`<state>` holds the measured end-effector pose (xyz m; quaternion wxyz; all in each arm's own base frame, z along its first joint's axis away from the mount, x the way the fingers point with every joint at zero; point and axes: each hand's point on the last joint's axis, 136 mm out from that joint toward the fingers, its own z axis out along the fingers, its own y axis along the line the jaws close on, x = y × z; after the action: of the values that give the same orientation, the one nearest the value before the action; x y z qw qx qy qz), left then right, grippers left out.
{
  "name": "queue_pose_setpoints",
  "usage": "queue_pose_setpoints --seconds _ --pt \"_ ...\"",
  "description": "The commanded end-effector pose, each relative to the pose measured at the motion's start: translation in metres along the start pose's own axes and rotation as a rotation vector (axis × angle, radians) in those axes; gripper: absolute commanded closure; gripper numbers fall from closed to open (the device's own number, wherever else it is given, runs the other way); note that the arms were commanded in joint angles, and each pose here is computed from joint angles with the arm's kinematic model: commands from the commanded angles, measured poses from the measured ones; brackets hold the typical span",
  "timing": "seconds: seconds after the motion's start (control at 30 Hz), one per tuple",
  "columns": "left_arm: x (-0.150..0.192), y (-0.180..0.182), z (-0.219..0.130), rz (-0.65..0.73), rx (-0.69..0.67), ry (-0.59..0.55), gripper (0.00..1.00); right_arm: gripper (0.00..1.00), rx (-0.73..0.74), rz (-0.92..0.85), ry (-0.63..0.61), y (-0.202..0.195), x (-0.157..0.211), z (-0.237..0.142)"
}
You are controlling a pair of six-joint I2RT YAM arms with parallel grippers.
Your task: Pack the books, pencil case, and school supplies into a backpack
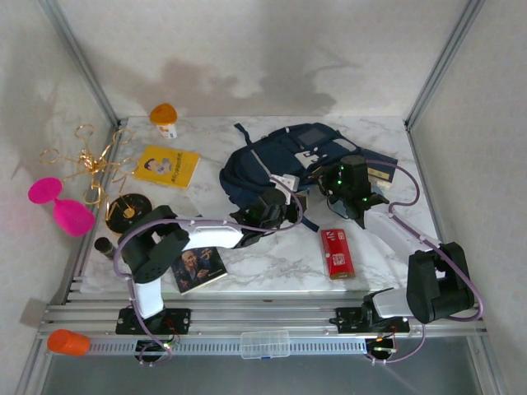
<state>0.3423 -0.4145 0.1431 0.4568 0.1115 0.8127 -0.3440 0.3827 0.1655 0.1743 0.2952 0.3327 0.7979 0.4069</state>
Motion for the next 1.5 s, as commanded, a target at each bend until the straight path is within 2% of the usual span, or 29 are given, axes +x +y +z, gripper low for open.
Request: queue_pose_setpoints --seconds 0.0,0.13,0.3,0.47,0.57,0.73,1.07,1.47 --pt "-0.015 -0.004 0.017 -0.005 -0.026 -0.080 0.79 1.00 -0.147 -0.006 0.021 0.046 0.003 -0.011" --pt "-0.024 0.009 0.024 -0.005 -0.123 -0.139 0.65 1.00 -0.151 -0.006 0.024 0.046 0.005 -0.013" --pt "-0.035 0.018 0.029 0.003 -0.189 -0.204 0.61 1.00 -0.150 -0.003 0.026 0.045 0.007 -0.013" --pt "-0.046 0.015 0.041 -0.002 -0.173 -0.221 0.70 1.00 -0.142 0.009 0.035 0.038 0.011 -0.011" --pt "-0.046 0.015 0.047 0.005 -0.173 -0.221 0.83 1.00 -0.148 0.009 0.043 0.039 0.012 -0.011" --pt "-0.057 0.015 0.040 -0.009 -0.186 -0.249 1.00 1.00 -0.134 0.005 0.032 0.036 0.011 -0.012" --pt "-0.057 0.024 0.003 -0.005 -0.167 -0.215 1.00 1.00 -0.133 -0.004 -0.016 0.039 -0.003 -0.016" --pt "-0.027 0.034 -0.018 0.019 -0.118 -0.061 1.00 1.00 -0.124 -0.004 -0.028 0.038 -0.014 -0.015"
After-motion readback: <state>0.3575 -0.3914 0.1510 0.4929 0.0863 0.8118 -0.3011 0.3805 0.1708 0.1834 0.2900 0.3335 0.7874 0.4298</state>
